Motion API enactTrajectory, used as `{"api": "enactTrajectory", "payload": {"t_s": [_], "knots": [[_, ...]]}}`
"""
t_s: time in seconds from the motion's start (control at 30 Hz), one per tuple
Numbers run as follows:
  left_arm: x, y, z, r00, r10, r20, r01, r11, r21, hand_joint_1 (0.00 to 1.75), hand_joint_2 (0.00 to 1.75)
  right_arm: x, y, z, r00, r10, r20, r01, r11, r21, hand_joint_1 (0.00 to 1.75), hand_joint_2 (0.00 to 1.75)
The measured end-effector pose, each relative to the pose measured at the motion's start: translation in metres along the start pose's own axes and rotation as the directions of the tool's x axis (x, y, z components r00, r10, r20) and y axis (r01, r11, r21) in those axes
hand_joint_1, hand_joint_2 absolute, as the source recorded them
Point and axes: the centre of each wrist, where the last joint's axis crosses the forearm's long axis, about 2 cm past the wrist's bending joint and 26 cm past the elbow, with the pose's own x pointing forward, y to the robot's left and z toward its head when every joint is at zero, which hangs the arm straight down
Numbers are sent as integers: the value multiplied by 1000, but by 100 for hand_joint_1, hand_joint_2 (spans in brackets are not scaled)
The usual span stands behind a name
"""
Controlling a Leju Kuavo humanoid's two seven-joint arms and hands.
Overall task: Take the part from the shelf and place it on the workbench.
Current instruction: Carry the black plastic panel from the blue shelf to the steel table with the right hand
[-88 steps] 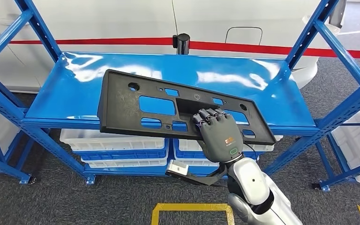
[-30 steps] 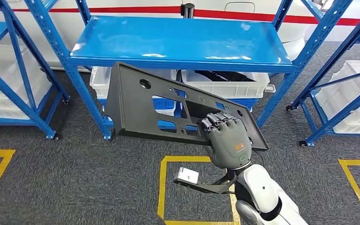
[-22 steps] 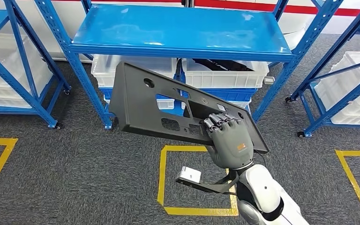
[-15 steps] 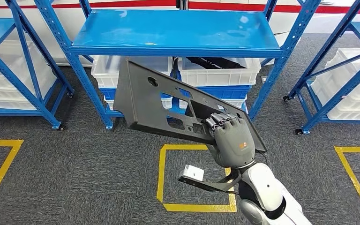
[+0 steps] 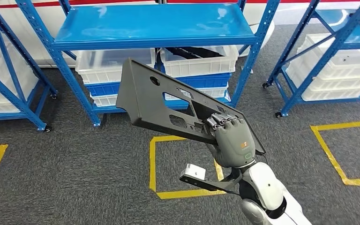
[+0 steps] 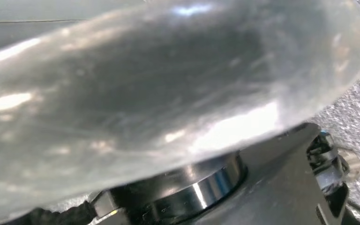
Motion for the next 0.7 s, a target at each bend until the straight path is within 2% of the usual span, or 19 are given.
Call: {"api": "enactTrajectory", "payload": {"t_s": [0.7], "knots": [[-4, -1, -1, 999, 27, -18, -27, 1000, -2, 0, 0, -1, 0, -1, 1000, -7, -7, 8, 1000, 12, 175, 175]]}}
